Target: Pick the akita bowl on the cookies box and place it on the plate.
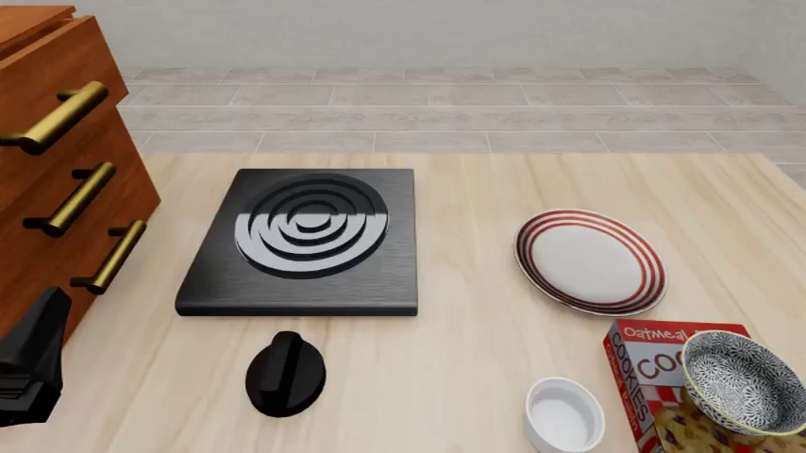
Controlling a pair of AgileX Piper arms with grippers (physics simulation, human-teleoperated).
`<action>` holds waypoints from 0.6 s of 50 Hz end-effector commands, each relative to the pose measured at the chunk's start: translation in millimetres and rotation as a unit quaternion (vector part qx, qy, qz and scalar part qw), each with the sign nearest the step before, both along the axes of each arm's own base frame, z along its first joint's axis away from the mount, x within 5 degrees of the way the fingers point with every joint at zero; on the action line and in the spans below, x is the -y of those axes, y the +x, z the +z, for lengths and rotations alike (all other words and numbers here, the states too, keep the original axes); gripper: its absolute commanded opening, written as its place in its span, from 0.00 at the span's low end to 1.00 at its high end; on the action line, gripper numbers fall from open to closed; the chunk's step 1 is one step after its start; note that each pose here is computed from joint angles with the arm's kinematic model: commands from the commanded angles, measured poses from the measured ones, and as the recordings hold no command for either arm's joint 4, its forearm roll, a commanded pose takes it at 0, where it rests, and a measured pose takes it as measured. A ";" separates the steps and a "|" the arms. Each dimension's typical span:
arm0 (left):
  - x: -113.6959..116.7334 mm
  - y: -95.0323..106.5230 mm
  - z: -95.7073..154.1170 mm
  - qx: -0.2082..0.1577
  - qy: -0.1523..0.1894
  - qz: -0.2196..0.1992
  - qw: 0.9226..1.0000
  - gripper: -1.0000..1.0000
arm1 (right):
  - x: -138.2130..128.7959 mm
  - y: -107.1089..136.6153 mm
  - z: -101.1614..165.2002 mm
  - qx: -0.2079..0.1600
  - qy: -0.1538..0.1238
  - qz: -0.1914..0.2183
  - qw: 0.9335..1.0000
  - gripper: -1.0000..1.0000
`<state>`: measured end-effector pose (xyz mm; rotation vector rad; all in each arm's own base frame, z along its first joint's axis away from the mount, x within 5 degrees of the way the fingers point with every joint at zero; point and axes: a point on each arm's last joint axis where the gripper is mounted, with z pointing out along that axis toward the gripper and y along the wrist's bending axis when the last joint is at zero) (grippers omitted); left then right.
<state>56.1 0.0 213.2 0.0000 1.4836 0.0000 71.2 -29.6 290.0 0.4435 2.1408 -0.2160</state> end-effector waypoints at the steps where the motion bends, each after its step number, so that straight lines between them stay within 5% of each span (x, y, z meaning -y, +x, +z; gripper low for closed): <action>1: 0.0 0.0 0.0 0.000 0.000 0.000 1.000 1.00 | 1.5 3.4 -11.2 -0.004 0.005 -0.003 1.000 1.00; 30: 0.0 0.0 0.0 0.000 0.000 0.000 1.000 1.00 | 2.1 11.0 -39.5 -0.017 0.023 0.002 1.000 1.00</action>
